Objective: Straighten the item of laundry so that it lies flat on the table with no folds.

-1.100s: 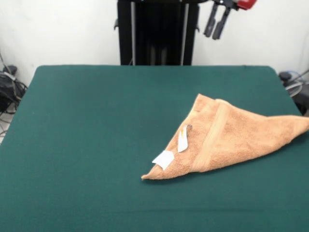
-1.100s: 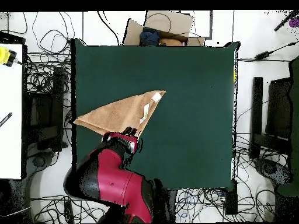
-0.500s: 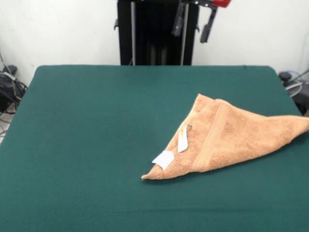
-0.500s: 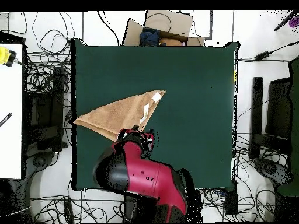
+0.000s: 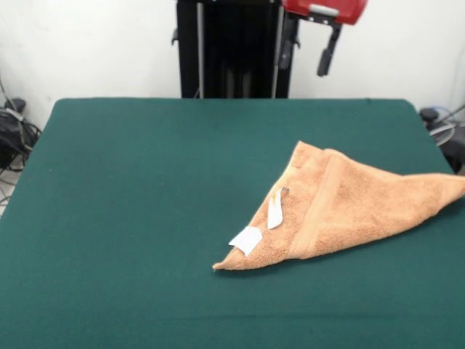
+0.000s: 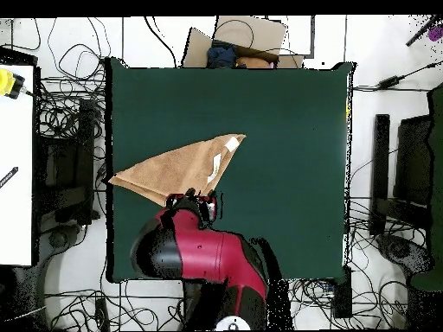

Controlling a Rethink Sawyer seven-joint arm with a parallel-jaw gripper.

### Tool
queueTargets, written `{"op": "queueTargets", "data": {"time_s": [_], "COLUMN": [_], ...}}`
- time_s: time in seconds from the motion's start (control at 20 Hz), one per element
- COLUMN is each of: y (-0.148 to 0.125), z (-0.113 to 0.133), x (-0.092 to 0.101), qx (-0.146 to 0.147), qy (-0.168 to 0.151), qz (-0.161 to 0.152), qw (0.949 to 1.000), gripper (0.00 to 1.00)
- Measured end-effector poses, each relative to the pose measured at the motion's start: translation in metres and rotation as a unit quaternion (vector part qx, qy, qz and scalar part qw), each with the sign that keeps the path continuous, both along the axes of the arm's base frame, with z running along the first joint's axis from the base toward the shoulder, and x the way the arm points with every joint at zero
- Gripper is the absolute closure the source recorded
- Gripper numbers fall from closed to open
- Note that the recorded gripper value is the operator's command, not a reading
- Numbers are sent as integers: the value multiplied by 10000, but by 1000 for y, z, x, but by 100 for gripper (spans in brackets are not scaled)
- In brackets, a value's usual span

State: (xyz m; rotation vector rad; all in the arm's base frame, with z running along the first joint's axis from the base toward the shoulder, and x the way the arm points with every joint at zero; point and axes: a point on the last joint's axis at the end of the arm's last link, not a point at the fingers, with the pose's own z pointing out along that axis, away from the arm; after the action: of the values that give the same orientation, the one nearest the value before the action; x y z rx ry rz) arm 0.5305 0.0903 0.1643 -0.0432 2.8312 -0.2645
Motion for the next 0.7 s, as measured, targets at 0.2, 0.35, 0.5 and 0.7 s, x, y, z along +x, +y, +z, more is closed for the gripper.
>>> {"op": "queueTargets", "data": {"time_s": [0.2,0.35,0.5,0.7], "y": [15,32,46,68], "z": [-9,-20,-29,-47], "x": [-1,-5,-9,-22], "qx": [-13,-33,-48,-78], "qy": [68,156,237,425], "qz": [189,366,506,741], "qw": [9998,9992,9984,9963], "gripper": [0,0,0,0]}}
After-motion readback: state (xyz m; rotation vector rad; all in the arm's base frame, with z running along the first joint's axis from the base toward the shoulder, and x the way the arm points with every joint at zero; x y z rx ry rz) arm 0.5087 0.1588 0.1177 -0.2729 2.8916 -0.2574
